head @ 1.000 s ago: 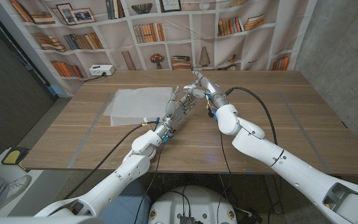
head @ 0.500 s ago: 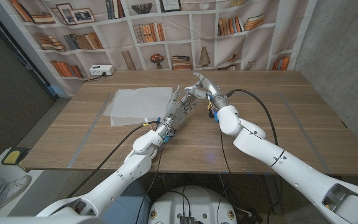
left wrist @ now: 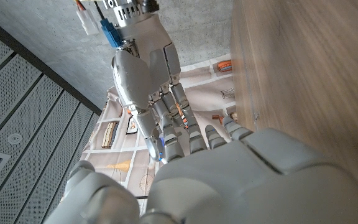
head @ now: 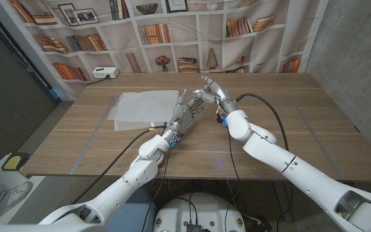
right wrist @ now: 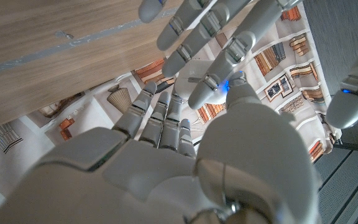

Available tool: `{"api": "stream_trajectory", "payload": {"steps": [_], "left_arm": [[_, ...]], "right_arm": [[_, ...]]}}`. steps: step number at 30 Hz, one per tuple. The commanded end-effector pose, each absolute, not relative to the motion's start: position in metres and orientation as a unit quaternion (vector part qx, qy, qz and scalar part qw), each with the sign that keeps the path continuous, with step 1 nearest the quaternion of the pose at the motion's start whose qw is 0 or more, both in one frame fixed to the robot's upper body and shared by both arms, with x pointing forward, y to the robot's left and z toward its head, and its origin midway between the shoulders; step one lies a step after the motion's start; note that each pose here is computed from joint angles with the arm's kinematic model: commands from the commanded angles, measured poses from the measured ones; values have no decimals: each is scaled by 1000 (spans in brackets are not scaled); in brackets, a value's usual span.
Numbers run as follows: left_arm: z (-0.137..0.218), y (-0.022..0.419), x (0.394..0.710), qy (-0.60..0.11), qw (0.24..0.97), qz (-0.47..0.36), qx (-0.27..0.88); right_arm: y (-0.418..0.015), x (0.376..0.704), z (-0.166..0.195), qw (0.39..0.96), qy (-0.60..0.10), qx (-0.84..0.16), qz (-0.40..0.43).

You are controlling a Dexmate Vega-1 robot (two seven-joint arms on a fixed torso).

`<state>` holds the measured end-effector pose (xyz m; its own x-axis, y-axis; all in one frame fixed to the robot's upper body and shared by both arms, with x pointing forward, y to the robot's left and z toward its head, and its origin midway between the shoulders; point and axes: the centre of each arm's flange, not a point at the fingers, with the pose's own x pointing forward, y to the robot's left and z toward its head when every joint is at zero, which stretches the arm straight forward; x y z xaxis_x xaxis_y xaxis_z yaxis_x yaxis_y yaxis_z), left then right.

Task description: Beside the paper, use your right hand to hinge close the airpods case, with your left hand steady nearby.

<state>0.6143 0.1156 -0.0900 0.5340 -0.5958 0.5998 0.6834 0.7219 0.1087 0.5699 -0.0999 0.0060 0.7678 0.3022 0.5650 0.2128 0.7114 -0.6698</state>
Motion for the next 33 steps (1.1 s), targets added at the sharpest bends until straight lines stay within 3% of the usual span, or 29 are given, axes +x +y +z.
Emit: {"api": "stream_trajectory", "payload": {"steps": [1, 19, 33], "left_arm": [[-90, 114, 616, -314, 874, -364, -74], [-94, 108, 615, -303, 875, -372, -63], [-94, 107, 612, -304, 874, -374, -59]], "right_arm": [[-106, 574, 3, 867, -343, -359, 33], [-117, 579, -2, 891, -335, -301, 56], [-124, 571, 0, 892, -367, -263, 31]]}}
